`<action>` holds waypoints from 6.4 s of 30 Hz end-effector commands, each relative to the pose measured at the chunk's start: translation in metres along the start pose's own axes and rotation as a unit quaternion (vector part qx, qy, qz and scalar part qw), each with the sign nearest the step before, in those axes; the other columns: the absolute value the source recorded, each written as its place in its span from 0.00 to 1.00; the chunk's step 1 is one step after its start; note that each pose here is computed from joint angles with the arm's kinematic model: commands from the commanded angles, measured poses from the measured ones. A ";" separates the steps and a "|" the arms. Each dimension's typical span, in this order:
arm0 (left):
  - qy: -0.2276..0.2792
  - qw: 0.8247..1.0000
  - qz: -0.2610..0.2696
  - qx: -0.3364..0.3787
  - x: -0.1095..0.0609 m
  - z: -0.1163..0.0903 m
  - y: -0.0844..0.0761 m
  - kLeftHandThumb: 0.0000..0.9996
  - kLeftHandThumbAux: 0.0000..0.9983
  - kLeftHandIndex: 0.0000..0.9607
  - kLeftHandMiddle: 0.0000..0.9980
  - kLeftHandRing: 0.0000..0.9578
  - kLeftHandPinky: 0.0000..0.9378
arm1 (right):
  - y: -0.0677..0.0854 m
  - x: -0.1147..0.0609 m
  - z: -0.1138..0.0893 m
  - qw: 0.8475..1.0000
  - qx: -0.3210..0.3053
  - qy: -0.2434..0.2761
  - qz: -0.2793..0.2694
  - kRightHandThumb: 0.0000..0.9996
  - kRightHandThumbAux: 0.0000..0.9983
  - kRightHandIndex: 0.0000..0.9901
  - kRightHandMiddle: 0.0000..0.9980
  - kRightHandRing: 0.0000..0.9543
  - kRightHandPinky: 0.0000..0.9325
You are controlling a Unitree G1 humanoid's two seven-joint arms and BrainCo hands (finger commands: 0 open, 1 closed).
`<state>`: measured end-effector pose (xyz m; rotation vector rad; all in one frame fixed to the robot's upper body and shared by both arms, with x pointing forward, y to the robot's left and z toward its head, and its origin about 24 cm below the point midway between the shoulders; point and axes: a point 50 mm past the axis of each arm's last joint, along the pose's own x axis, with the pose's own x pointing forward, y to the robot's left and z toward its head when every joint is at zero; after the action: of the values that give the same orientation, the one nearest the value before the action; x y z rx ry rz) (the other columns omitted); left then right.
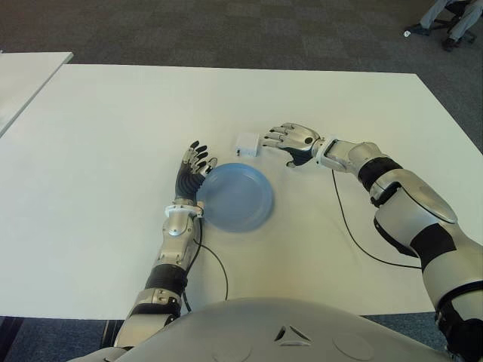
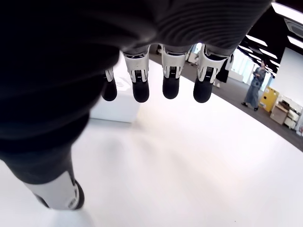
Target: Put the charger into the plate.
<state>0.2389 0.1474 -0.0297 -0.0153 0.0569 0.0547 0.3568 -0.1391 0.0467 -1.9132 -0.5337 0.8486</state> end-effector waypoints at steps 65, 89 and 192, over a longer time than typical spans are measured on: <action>0.051 0.999 0.013 0.000 -0.017 -0.018 0.002 0.00 0.58 0.11 0.17 0.18 0.20 | 0.003 0.021 0.031 0.999 0.049 -0.020 0.007 0.00 0.59 0.00 0.00 0.00 0.00; 0.046 0.999 0.013 -0.004 -0.021 -0.015 0.000 0.00 0.58 0.11 0.18 0.19 0.22 | 0.011 0.022 0.045 0.991 0.110 -0.050 0.057 0.03 0.62 0.00 0.00 0.00 0.00; 0.072 0.997 0.025 0.001 -0.015 -0.025 0.019 0.00 0.58 0.10 0.17 0.18 0.21 | 0.037 -0.129 -0.005 0.972 0.121 -0.096 0.176 0.00 0.56 0.00 0.02 0.03 0.00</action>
<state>0.2355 0.1609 -0.0331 -0.0133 0.0807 0.0937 0.2911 -0.2344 0.0716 -1.7380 -0.2850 1.1914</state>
